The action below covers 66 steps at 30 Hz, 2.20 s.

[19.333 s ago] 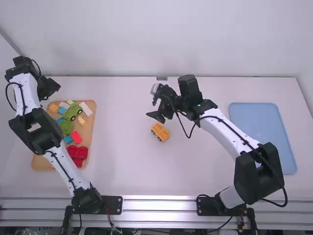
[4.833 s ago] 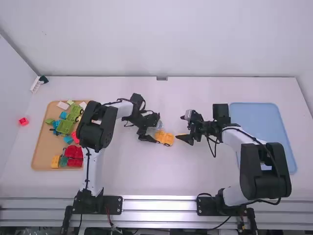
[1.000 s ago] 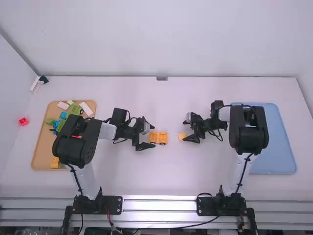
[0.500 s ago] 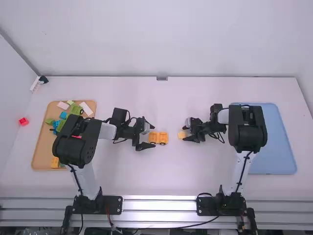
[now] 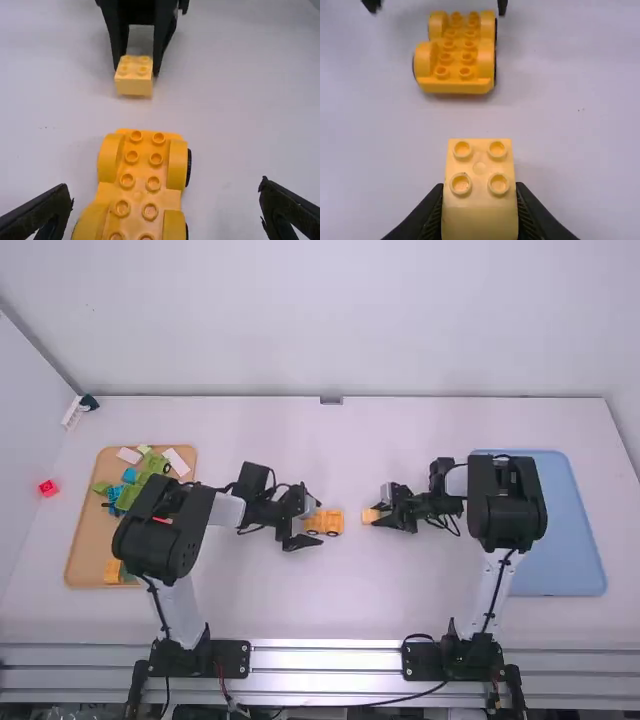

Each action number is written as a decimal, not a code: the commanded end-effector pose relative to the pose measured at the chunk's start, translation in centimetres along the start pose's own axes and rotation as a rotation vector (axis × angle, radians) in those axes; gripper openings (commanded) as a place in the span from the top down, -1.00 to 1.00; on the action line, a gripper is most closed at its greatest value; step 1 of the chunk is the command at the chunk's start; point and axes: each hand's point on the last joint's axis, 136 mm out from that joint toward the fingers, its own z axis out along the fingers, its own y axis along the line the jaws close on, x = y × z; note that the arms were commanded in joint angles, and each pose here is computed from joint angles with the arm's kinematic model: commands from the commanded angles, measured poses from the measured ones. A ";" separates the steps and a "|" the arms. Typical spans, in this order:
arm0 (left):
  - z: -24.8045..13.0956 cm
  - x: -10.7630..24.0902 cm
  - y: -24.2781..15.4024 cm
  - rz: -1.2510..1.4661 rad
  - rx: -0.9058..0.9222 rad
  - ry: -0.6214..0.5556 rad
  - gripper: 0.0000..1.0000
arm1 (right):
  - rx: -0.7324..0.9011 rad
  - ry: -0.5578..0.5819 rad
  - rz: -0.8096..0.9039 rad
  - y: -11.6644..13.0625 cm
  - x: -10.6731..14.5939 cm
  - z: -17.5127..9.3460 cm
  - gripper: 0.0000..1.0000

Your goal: Assemble lego blocks to make yellow taxi

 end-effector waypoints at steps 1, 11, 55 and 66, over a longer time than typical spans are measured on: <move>0.1 0.1 0.7 0.027 -0.016 0.019 -0.98 | 0.015 -0.046 -0.067 -0.7 -3.5 -1.1 0.46; 0.2 1.1 0.6 0.075 -0.032 0.059 -0.98 | -0.041 0.050 -0.187 1.1 -10.0 -1.1 0.53; 1.2 1.6 0.5 0.109 0.008 0.007 -0.56 | 0.016 0.092 -0.013 1.1 -5.9 7.2 0.49; 1.8 2.1 0.2 0.109 0.032 -0.033 -0.53 | 0.025 0.088 -0.027 0.8 -6.1 7.1 0.49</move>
